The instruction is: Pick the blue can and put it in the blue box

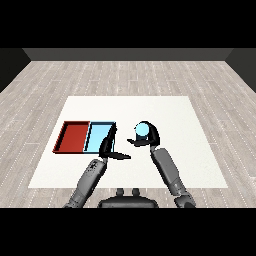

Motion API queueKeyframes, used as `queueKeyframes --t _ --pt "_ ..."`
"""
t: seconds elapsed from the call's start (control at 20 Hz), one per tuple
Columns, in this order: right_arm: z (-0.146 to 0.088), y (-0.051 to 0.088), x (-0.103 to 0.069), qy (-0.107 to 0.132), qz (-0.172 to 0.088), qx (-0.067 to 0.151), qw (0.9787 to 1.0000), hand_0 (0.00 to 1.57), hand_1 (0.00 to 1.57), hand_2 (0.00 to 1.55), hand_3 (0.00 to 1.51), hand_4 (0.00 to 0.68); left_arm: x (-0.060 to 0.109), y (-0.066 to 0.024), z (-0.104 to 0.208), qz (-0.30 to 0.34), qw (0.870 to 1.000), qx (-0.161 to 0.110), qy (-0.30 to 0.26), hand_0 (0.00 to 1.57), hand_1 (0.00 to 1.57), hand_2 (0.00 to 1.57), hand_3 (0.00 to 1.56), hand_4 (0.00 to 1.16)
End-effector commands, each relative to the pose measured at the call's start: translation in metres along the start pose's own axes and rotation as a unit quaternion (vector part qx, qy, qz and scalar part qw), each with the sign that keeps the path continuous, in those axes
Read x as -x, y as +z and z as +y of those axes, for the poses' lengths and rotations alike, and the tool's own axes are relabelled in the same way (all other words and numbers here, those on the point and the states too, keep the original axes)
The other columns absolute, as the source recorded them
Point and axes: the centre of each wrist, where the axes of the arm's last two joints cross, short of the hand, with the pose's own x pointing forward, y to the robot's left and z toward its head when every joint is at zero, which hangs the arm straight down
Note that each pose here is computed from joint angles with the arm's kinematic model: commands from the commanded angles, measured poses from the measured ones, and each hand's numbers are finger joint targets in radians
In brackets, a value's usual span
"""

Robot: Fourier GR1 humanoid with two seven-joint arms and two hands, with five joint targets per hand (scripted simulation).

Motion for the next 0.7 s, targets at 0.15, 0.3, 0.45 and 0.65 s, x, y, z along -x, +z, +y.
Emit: queueKeyframes --t 0.15,0.3,0.45,0.65 --pt "0.017 0.007 -0.002 -0.016 -0.007 -0.021 0.9996 1.44 1.44 1.46 1.36 0.553 0.019 0.0088 -0.005 0.019 1.0 0.007 0.001 0.0 0.0 0.0 0.0 0.0" --pt "0.006 -0.015 -0.014 -0.023 -0.006 -0.016 0.9996 1.42 1.42 1.46 1.37 0.555 0.013 -0.0038 -0.014 0.032 0.999 -0.005 0.005 0.0 0.0 0.0 0.0 0.0" --pt "0.026 0.003 -0.002 -0.027 0.0 -0.022 0.9994 1.44 1.44 1.47 1.38 0.56 0.035 -0.0046 -0.021 0.041 0.999 0.0 0.009 0.0 0.0 0.0 0.0 0.0" --pt "0.03 -0.007 -0.015 -0.032 -0.007 -0.036 0.9988 1.44 1.44 1.46 1.36 0.553 0.022 -0.0178 -0.04 0.047 0.999 0.013 0.011 0.0 0.0 0.0 0.0 0.0"
